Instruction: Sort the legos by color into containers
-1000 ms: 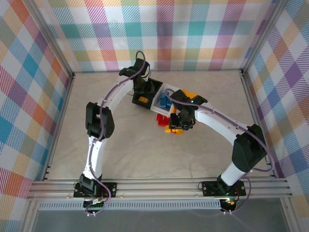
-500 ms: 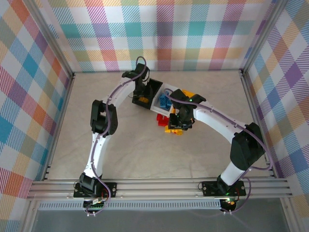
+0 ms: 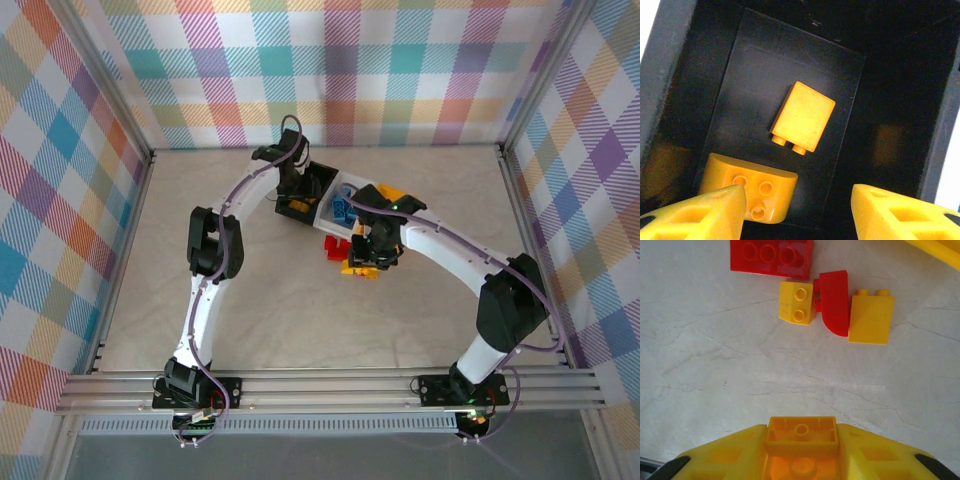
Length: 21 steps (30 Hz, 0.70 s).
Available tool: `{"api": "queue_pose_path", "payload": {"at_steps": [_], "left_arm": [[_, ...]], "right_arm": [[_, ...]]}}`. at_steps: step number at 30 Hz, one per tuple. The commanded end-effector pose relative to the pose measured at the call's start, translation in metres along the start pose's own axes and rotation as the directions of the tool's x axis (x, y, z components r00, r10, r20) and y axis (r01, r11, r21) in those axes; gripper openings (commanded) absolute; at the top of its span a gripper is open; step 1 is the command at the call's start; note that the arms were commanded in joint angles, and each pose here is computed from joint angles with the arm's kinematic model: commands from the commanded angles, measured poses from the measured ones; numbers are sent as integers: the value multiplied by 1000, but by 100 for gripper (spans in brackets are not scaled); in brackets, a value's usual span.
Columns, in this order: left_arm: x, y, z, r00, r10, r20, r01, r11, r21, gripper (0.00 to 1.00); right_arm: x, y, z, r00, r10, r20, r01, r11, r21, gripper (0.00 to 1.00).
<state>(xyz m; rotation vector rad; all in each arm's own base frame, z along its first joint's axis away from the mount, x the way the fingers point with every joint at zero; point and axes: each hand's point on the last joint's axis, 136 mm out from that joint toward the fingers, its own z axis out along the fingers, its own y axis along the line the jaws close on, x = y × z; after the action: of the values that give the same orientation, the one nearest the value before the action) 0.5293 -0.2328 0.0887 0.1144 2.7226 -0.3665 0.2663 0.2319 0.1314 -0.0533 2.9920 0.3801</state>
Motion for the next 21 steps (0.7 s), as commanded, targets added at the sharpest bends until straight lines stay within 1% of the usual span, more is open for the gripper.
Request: {"api": "queue_pose_path", "payload": {"at_steps": [1, 6, 11, 15, 18, 21], "left_arm": [[-15, -12, -39, 998, -29, 57, 25, 997, 68, 60], [-9, -16, -80, 997, -17, 80, 11, 997, 82, 60], [12, -7, -122, 996, -22, 85, 17, 998, 54, 60], [45, 17, -155, 995, -30, 92, 35, 999, -42, 61], [75, 41, -179, 995, -37, 97, 50, 990, -132, 64], [105, 55, -199, 995, -50, 92, 64, 985, -159, 65]], "right_arm": [[-16, 14, -12, 999, -30, 43, 31, 999, -41, 37], [-47, 36, -21, 991, -76, 114, 86, 993, -86, 37], [-89, 66, -28, 974, -127, 185, 152, 979, -132, 37], [-127, 94, -26, 962, -147, 230, 190, 966, -178, 37], [-155, 114, -23, 952, -156, 263, 214, 955, -207, 37], [-175, 131, -17, 944, -161, 289, 233, 944, -235, 37]]}}
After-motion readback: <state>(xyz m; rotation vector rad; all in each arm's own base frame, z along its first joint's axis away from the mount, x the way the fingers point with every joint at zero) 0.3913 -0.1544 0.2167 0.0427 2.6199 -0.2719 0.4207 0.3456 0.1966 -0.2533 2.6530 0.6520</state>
